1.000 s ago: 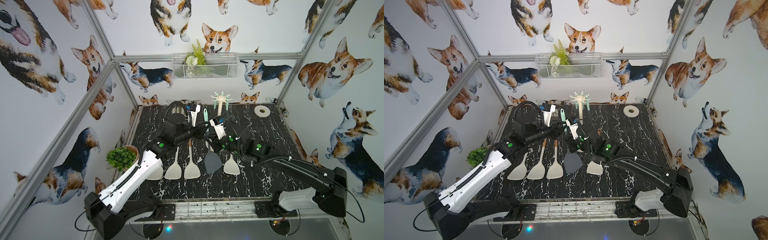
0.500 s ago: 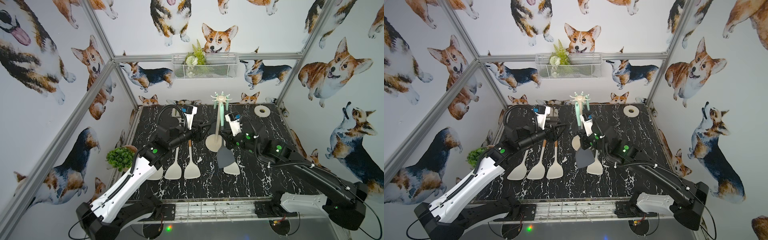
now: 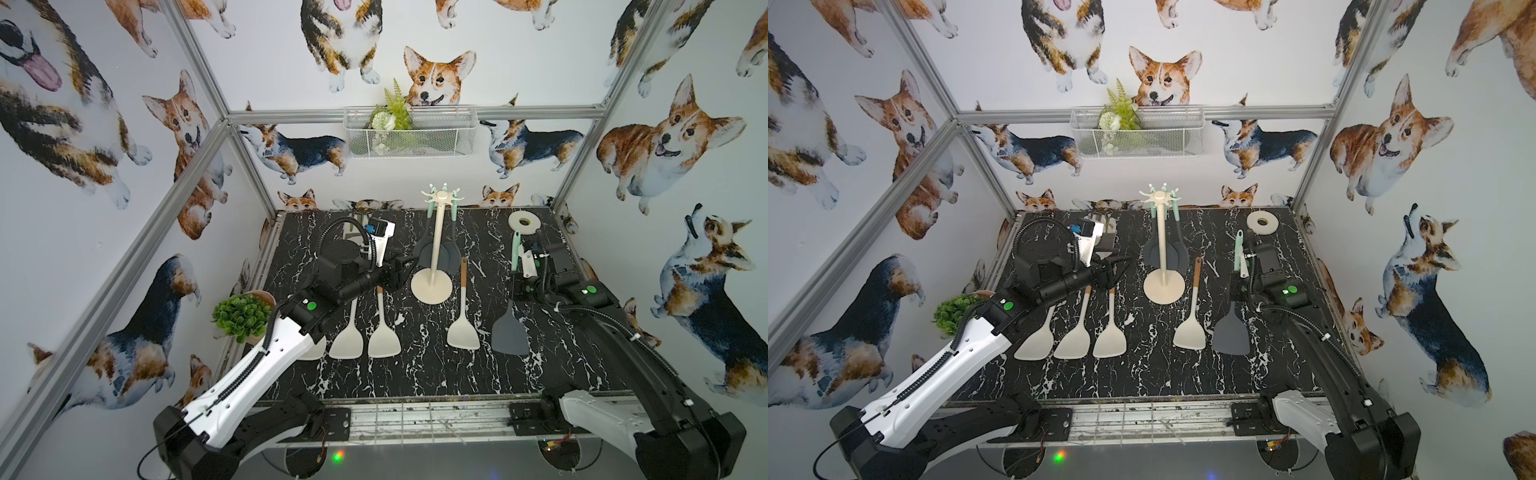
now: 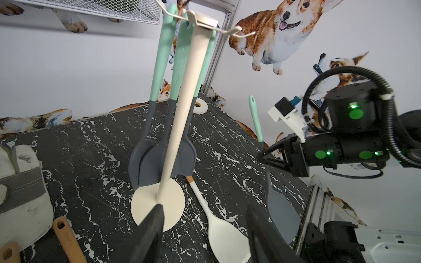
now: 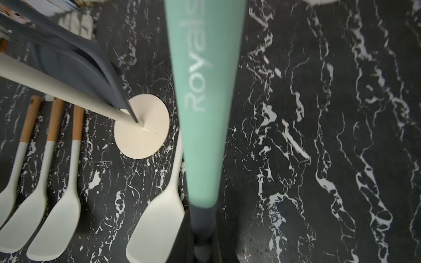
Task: Take the spatula off the kitchen utensil rack
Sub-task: Place the spatula at the center of the board.
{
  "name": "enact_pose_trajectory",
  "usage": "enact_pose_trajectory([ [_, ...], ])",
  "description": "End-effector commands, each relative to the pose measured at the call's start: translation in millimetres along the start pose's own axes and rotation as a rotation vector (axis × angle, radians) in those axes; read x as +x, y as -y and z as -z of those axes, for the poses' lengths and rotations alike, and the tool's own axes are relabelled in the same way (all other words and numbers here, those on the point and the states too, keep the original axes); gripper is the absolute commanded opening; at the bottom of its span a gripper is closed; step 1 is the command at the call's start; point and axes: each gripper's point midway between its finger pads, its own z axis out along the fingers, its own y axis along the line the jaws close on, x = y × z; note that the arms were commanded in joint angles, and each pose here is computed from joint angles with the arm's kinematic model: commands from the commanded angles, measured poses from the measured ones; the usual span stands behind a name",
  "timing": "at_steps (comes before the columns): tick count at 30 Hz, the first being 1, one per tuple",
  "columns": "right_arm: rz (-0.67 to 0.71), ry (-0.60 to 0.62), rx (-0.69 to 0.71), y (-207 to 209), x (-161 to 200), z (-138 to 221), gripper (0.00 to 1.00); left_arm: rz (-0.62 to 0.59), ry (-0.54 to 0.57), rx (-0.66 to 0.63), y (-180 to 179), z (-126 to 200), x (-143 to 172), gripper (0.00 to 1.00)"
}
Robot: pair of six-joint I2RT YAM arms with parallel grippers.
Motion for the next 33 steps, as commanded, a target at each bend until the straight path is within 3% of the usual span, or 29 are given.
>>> enact_pose_trajectory([
  [1, -0.013, -0.128, 0.004, 1.1, 18.1, -25.0, 0.00, -0.033, -0.002, -0.013, -3.0, 4.0, 3.6, 0.61],
  [17, -0.014, -0.343, 0.119, 21.3, 47.9, -96.4, 0.00, -0.041, -0.026, -0.052, -14.6, 5.2, 14.8, 0.62],
  [33, -0.008, -0.357, 0.126, 23.2, 34.9, -150.1, 0.00, -0.039, -0.048, -0.054, -17.6, -0.7, 18.2, 0.62],
])
